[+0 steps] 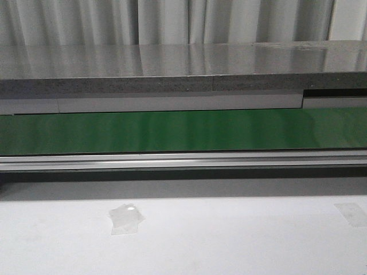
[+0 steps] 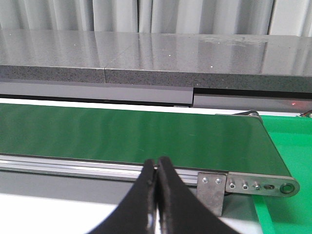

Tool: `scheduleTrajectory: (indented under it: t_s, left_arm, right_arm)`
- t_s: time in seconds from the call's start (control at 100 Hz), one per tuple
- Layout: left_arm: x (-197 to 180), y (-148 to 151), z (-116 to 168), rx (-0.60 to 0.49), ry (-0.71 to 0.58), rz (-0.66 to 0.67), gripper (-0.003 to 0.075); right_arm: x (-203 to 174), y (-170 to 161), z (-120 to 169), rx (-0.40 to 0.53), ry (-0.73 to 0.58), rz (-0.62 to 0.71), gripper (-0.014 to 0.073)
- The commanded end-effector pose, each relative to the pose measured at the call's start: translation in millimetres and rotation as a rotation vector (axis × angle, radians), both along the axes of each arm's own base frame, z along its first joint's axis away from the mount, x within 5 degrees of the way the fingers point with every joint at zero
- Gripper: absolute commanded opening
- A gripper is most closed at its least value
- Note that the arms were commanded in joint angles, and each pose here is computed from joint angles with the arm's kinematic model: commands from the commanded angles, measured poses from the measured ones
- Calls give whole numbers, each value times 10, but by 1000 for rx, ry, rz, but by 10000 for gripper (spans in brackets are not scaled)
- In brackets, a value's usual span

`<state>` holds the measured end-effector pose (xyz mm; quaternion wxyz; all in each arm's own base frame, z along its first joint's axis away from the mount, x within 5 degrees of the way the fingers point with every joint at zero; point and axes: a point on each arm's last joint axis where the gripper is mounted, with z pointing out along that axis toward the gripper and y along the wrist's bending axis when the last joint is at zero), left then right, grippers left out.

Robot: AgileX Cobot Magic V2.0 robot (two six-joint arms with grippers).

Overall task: Move button from left to right
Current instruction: 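Lower the left gripper around the yellow push button and close it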

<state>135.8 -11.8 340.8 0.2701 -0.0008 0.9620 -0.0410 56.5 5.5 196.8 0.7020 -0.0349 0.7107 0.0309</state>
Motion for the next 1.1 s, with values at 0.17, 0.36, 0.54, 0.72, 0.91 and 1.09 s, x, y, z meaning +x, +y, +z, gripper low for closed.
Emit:
scheduleTrajectory:
  t_s: [0.17,0.36,0.54,0.72,0.91,1.09]
  left_arm:
    - [55,12,136,-24,-102,56,639]
    - [270,139,225,45,-184,200,638]
    - [659,302,221,84,-137,281,637]
    - [1086,567,70,72,-90,381,637]
    - [1484,836,-240,47,-11,454,637]
    - [1765,1015,-576,19,54,494,637]
  right_arm:
    - [-4,-7,126,-4,-93,-8,-66]
    - [-4,-7,126,-4,-93,-8,-66]
    - [-4,-7,126,-4,-93,-8,-66]
    - [-4,-7,126,-4,-93,-8,-66]
    - [-4,-7,126,-4,-93,-8,-66]
    - [-4,-7,126,-4,-93,-8,-66]
